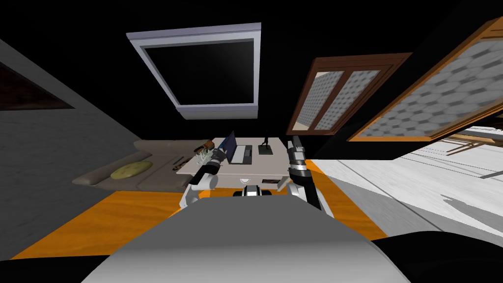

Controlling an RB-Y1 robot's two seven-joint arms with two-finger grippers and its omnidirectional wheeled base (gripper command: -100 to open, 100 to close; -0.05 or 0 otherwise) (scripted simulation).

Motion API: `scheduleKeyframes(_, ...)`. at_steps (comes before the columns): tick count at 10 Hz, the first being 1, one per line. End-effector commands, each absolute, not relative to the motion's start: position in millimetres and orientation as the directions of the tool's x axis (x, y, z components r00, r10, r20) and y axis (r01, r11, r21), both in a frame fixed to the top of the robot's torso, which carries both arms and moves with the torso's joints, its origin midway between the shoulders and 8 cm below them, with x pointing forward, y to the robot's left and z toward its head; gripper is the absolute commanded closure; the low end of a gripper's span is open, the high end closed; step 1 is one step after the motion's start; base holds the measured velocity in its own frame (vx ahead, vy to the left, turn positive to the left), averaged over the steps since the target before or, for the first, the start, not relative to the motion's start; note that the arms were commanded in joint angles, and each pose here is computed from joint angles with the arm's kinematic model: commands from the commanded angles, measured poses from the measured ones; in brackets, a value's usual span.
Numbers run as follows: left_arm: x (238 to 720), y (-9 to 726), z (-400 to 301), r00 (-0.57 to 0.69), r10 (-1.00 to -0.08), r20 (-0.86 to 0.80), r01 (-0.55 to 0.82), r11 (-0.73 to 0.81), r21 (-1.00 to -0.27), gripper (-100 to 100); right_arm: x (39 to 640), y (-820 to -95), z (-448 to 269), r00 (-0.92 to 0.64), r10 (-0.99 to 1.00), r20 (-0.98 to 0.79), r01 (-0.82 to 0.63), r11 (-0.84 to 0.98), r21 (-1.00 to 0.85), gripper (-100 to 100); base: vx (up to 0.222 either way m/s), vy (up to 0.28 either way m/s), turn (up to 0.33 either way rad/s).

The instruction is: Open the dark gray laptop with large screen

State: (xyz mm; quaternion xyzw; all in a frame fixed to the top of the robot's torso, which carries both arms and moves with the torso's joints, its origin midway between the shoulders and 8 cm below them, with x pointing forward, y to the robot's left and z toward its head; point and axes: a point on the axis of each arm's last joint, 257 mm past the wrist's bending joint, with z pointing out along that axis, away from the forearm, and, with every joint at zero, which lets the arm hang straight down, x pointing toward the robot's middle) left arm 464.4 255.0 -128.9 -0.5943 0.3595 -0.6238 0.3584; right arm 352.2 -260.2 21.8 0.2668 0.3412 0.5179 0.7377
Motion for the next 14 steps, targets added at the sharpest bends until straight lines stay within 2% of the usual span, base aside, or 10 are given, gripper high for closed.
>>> scheduleKeyframes(1, 467.7, 261.0, -136.0, -0.027, -0.926, 0.377, 0.021, -0.377, -0.926, 100, 352.2, -260.2, 21.8, 0.231, 0.946, -0.227, -0.582, 0.321, 0.747, 0, -0.029, -0.106, -0.014)
scheduleKeyframes(7, 476.1, 273.8, -142.9, -0.016, -0.989, 0.15, 0.035, -0.15, -0.988, 100, 352.2, -260.2, 21.9, 0.231, 0.946, -0.227, -0.582, 0.321, 0.747, 0, -0.037, -0.109, -0.034)
scheduleKeyframes(8, 475.0, 272.0, -142.1, -0.018, -0.984, 0.179, 0.032, -0.179, -0.983, 100, 352.2, -260.2, 21.8, 0.231, 0.946, -0.227, -0.582, 0.321, 0.747, 0, -0.002, -0.042, -0.008)
scheduleKeyframes(14, 489.4, 289.0, -173.6, 0.005, -0.997, -0.074, 0.036, 0.074, -0.997, 100, 352.2, -260.2, 21.8, 0.231, 0.946, -0.227, -0.582, 0.321, 0.747, 0, -0.024, -0.078, -0.021)
